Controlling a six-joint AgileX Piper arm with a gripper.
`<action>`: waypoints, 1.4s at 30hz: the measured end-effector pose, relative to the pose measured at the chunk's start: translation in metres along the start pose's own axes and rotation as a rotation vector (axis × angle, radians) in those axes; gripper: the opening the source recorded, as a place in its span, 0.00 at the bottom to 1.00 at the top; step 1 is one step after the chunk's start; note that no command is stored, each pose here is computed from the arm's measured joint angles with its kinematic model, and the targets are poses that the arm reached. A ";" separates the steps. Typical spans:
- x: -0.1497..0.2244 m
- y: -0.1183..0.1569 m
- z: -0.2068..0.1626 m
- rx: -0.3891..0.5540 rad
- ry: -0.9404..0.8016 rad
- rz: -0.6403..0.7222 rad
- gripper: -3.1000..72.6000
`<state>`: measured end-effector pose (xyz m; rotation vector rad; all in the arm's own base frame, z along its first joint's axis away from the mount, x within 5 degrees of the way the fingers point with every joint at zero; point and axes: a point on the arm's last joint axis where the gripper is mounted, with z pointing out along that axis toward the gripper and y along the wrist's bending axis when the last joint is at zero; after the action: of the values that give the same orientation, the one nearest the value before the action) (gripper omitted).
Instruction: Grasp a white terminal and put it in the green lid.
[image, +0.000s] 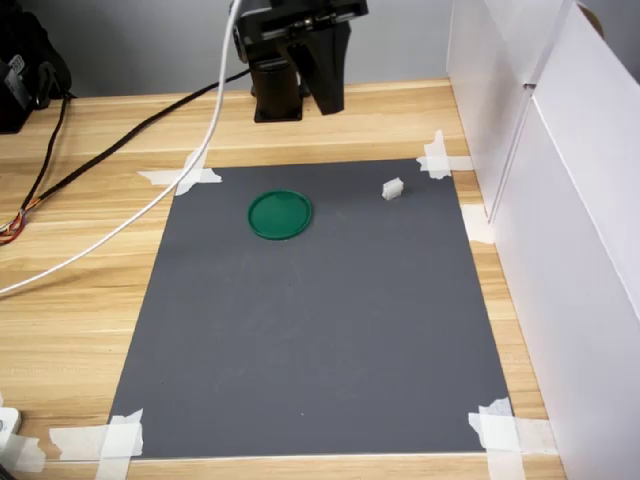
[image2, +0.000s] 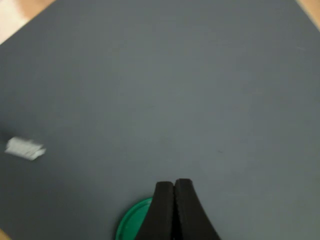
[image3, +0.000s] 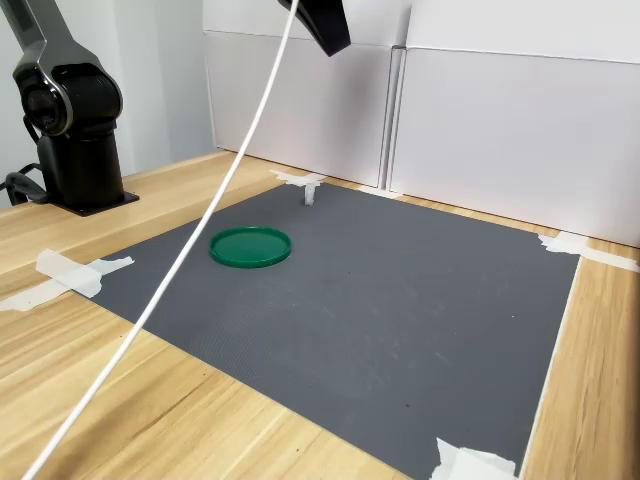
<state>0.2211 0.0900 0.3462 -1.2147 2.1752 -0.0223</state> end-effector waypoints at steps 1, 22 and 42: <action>-0.002 0.002 0.002 -0.013 0.004 -0.010 0.01; -0.032 0.056 0.029 -0.150 0.032 -0.267 0.40; -0.030 0.078 0.062 -0.252 0.189 -0.461 0.98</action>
<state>0.2062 0.1758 0.2883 -1.9067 2.0483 -0.0596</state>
